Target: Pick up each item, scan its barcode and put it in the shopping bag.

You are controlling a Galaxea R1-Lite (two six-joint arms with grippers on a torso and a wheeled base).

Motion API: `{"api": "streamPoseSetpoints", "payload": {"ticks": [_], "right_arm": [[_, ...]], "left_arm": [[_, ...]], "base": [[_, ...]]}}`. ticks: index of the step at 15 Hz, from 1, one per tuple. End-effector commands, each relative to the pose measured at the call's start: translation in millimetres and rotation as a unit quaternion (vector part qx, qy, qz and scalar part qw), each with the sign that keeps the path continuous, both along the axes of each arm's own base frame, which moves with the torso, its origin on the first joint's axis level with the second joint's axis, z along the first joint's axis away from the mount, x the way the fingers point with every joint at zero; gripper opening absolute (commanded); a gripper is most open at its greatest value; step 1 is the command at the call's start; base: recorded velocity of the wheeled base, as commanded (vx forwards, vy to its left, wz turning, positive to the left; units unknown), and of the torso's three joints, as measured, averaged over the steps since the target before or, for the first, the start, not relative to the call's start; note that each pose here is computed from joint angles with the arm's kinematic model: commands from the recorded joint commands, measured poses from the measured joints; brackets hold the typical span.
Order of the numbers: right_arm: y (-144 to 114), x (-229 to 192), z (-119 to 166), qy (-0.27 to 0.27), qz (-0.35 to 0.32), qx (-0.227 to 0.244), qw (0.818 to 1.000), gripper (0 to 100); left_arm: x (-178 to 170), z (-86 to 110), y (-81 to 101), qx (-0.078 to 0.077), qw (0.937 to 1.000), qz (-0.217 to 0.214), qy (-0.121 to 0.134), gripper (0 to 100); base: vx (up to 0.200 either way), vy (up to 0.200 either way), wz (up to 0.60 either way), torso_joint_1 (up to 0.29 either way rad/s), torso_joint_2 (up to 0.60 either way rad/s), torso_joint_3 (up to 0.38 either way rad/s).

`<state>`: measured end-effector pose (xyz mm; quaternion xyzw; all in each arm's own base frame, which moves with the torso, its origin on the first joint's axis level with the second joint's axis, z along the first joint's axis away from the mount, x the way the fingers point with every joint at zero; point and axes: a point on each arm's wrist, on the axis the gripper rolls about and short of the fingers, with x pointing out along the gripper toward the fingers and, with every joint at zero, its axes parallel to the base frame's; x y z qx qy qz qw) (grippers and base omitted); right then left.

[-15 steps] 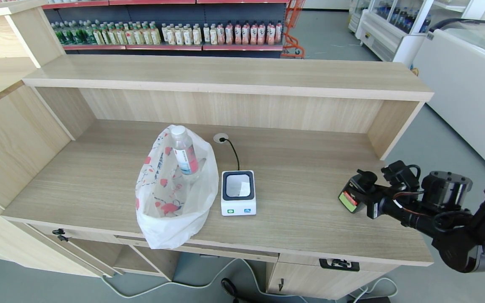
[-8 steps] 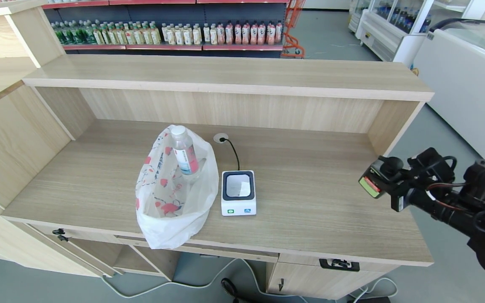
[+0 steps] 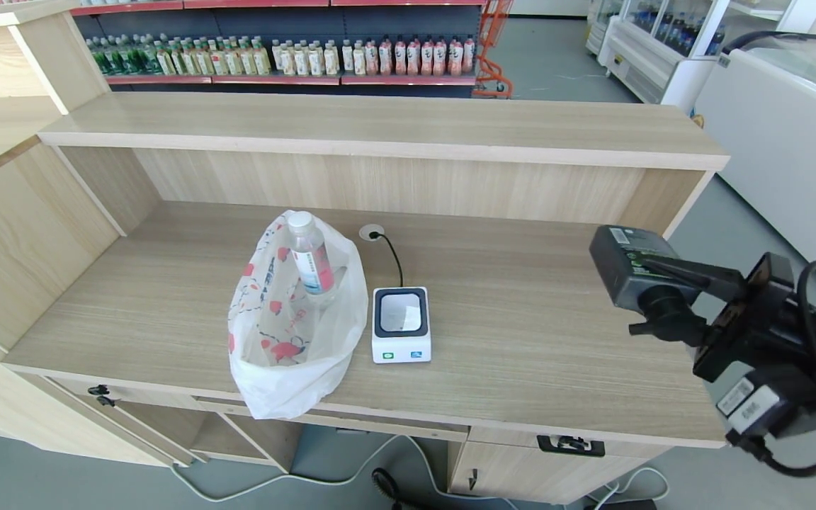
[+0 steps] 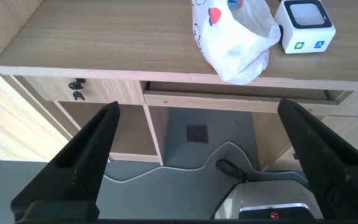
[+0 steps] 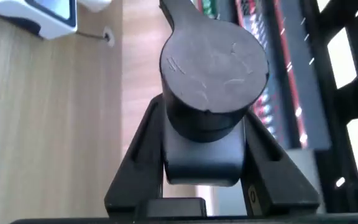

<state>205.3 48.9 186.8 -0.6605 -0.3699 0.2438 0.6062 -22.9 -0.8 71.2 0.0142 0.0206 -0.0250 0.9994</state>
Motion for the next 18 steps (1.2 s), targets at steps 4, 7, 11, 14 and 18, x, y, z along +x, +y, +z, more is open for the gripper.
{"api": "streamPoseSetpoints", "payload": {"ticks": [4,7,11,14,18], "right_arm": [[63.6,-70.5,31.5,-0.309,0.190,-0.078,0.929,0],[65.0,-87.4,36.9,-0.361,0.245,-0.098,0.894,0],[54.3,-100.0,44.1,-0.380,0.252,-0.102,0.884,0],[49.3,-104.6,45.0,-0.382,0.251,-0.108,0.883,0],[46.1,-109.4,42.5,-0.368,0.268,-0.115,0.883,0]], "left_arm": [[0.0,0.0,0.0,0.000,1.0000,-0.001,0.000,100],[0.0,0.0,0.0,0.000,1.0000,-0.001,0.000,100],[0.0,0.0,0.0,0.000,1.0000,-0.001,0.000,100],[0.0,0.0,0.0,0.000,1.0000,-0.001,0.000,100],[0.0,0.0,0.0,0.000,1.0000,-0.001,0.000,100]], "base": [[0.000,0.000,0.00,0.000,0.00,0.000],[0.000,0.000,0.00,0.000,0.00,0.000],[0.000,0.000,0.00,0.000,0.00,0.000],[0.000,0.000,0.00,0.000,0.00,0.000],[0.000,0.000,0.00,0.000,0.00,0.000]]}}
